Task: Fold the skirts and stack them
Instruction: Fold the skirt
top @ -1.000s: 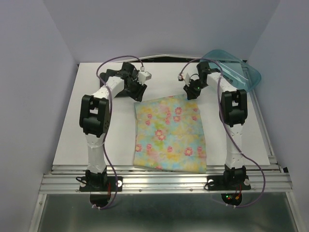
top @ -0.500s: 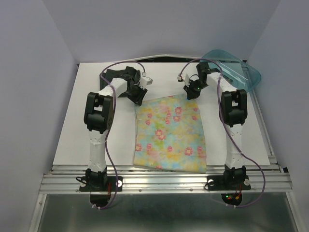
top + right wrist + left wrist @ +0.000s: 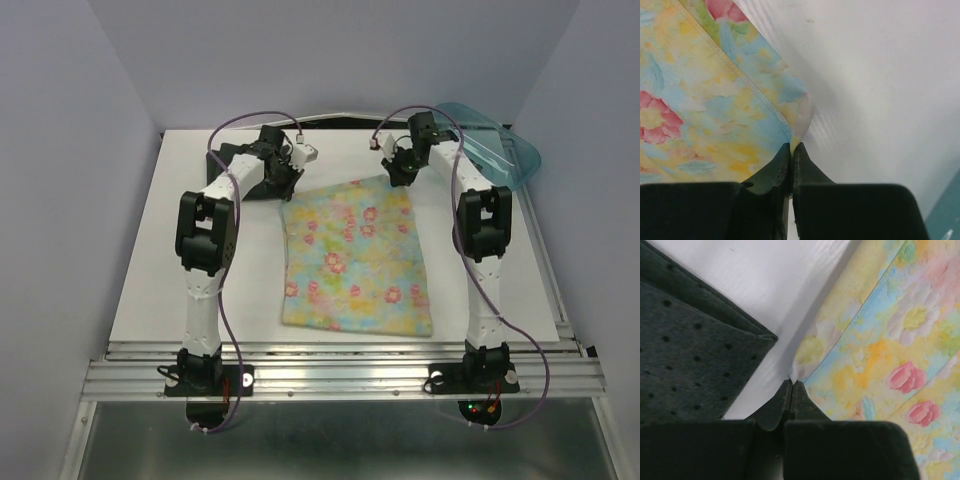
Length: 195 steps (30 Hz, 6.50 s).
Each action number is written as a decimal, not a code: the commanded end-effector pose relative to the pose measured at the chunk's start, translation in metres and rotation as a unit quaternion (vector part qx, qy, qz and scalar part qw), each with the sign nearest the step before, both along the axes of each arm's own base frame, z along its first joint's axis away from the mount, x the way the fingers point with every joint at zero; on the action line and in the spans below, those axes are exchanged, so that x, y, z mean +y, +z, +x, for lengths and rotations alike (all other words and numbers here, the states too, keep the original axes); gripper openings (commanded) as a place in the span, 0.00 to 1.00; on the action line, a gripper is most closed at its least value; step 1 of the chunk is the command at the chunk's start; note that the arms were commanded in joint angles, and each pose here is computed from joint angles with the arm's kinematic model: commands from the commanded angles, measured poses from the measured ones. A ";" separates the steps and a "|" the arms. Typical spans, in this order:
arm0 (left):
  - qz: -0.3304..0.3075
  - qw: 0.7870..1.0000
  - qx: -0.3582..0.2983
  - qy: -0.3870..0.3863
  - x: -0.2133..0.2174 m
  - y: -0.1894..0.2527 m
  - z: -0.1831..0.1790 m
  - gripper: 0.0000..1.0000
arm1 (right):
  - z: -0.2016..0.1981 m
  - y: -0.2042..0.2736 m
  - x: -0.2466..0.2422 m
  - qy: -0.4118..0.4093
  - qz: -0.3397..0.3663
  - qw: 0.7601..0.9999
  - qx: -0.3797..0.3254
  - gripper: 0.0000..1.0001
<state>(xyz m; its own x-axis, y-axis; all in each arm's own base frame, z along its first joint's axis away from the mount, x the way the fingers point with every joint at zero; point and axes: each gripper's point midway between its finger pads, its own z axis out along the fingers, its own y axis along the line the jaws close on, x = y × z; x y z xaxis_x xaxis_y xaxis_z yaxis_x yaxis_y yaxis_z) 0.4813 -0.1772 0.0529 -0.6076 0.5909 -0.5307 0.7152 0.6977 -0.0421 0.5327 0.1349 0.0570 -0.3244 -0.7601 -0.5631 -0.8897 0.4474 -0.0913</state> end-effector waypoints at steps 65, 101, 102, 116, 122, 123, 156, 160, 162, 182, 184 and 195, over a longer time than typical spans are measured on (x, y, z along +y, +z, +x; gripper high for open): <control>0.058 0.988 -0.124 -0.064 0.063 0.044 -0.159 0.00 | -0.232 0.042 0.027 0.044 -0.009 0.999 -0.007 0.01; 0.007 0.985 -0.084 -0.149 0.035 0.040 -0.235 0.52 | -0.313 0.086 0.045 0.143 0.034 0.989 0.003 0.94; 0.004 0.984 -0.087 -0.153 0.035 0.044 -0.237 0.52 | -0.316 0.094 0.048 0.116 0.050 0.992 0.012 0.94; -0.015 0.996 -0.052 -0.065 0.026 0.035 -0.215 0.35 | -0.282 0.037 0.065 -0.006 0.028 0.991 0.130 0.54; 0.050 0.998 -0.014 -0.045 0.042 -0.006 -0.210 0.31 | -0.282 -0.010 0.049 -0.053 -0.020 0.986 0.154 0.53; 0.065 0.997 0.004 -0.050 0.046 -0.020 -0.214 0.30 | -0.283 -0.021 0.045 -0.059 -0.037 0.984 0.163 0.53; 0.027 0.951 -0.086 -0.296 -0.088 0.057 -0.292 0.43 | -0.074 0.073 0.036 -0.208 -0.008 0.975 -0.080 0.59; 0.036 0.958 -0.103 -0.267 -0.066 0.073 -0.268 0.43 | -0.112 0.090 0.056 -0.194 0.058 0.979 -0.013 0.60; 0.040 0.966 -0.110 -0.229 -0.046 0.075 -0.246 0.43 | -0.131 0.092 0.064 -0.191 0.085 0.978 0.024 0.60; 0.172 0.947 -0.046 -0.267 0.026 -0.042 -0.245 0.35 | -0.171 -0.043 0.044 -0.276 0.010 0.948 0.155 0.53; 0.168 0.943 -0.039 -0.285 0.019 -0.045 -0.256 0.34 | -0.163 -0.050 0.037 -0.279 -0.004 0.948 0.150 0.52; 0.087 0.945 -0.023 -0.314 -0.058 -0.017 -0.293 0.42 | -0.102 -0.002 0.012 -0.277 -0.017 0.959 0.066 0.53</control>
<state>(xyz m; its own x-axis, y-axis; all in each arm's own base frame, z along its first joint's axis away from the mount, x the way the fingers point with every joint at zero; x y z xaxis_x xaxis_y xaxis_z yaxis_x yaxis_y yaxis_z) 0.1913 -0.2212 0.0213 -0.0149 0.9320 -0.3623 0.9883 0.0688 0.1363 0.4129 0.1538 0.0282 -0.7913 -0.4300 -0.4347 -0.4977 0.8659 0.0495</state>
